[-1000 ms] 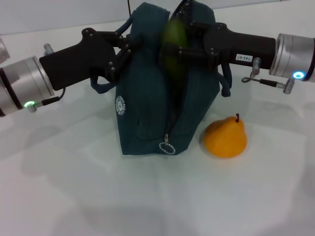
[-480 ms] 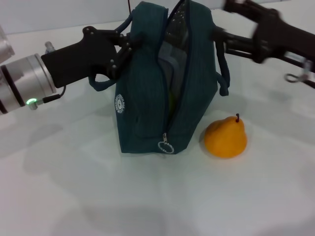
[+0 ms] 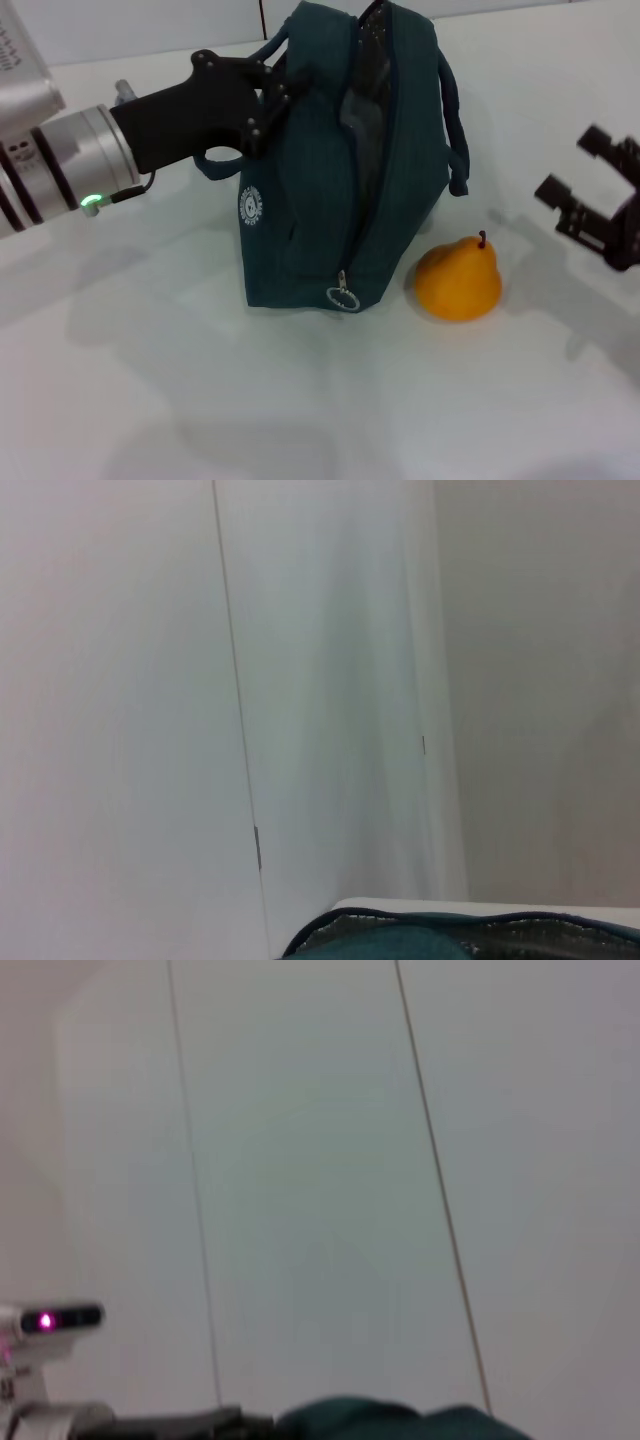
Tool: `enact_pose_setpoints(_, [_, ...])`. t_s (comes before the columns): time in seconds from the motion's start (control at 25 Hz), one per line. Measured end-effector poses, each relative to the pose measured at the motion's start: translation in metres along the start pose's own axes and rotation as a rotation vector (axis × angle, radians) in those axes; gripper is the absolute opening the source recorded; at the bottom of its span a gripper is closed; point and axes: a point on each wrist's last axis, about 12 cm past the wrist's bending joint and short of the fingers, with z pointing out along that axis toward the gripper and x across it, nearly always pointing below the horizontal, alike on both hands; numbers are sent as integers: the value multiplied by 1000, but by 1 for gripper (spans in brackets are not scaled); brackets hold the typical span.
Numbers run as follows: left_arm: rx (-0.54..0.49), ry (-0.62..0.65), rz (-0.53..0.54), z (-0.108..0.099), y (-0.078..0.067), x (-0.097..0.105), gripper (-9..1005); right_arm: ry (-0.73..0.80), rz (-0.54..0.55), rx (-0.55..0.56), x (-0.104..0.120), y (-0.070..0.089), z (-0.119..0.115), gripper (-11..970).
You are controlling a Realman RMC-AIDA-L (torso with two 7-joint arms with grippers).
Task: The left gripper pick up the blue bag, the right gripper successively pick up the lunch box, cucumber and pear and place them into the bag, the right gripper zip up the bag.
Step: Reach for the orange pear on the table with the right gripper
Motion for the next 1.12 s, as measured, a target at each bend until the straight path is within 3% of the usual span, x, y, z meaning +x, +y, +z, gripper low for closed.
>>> enact_pose_setpoints(0.24, [1,0,16,7,-1,-1,145,52,-24,51,22,17,-2,815])
enact_pose_setpoints(1.0, [-37,-2,27,10,1,0,149,180,-43,-4,40,18,23,670])
enact_pose_setpoints(1.12, [-43,4,30,10,2,1,150,181,-48,-12,40,19,24,565])
